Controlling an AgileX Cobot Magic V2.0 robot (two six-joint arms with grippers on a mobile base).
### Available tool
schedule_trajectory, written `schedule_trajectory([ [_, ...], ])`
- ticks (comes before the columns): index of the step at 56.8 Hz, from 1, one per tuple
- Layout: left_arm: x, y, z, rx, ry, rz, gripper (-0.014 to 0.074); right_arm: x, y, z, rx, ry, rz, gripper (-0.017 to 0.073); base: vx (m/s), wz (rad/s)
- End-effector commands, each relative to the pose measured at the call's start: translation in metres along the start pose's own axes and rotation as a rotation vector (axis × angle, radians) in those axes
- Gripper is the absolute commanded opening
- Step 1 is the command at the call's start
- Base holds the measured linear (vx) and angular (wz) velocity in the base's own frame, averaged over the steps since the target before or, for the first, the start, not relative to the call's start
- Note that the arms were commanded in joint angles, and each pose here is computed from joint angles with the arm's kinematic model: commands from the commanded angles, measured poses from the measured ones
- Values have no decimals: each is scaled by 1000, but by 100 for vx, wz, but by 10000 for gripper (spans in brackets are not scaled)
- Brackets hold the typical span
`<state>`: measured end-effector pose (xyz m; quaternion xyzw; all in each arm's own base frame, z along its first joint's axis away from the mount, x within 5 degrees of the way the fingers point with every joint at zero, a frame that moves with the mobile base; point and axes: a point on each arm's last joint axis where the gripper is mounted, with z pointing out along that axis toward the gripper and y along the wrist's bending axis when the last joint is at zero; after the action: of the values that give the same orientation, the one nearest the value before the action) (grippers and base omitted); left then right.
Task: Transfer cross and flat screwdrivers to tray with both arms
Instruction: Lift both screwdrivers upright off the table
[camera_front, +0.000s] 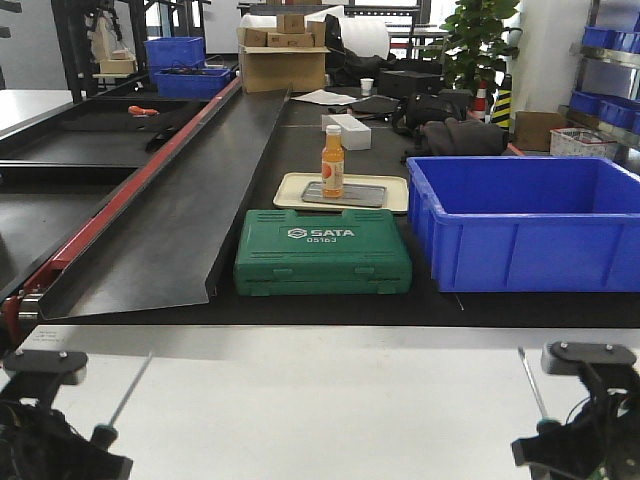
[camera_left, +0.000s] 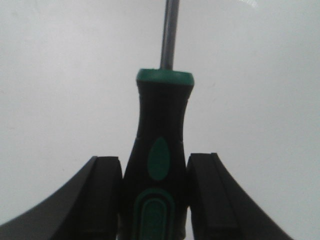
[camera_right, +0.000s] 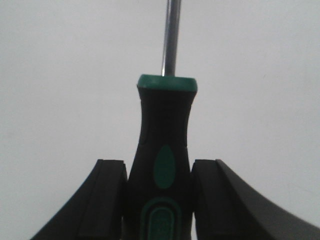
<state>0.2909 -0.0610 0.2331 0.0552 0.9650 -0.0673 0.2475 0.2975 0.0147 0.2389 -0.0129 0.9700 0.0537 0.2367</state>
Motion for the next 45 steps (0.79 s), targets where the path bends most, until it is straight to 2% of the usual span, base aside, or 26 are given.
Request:
schedule_trajectory([
  [1, -14, -6, -51, 27, -217, -10, 0, -13, 8, -55, -20, -238, -30, -8, 0, 0],
  [13, -8, -10, -127, 52, -484, 5, 0, 0, 21, -148, -70, -595, -77, -8, 0, 0],
  [21, 2, -12, -174, 66, -681, 13, 0, 17, 26, -196, -70, -784, -111, -8, 0, 0],
  [28, 11, -12, -205, 77, -823, 17, 0, 35, 28, -224, -66, -874, -141, -8, 0, 0],
  [35, 20, -12, -226, 84, -911, 20, 0, 54, 31, -249, -46, -965, -191, -8, 0, 0],
  [45, 28, -12, -245, 91, -1007, 22, 0, 69, 33, -267, -50, -1034, -199, -8, 0, 0],
])
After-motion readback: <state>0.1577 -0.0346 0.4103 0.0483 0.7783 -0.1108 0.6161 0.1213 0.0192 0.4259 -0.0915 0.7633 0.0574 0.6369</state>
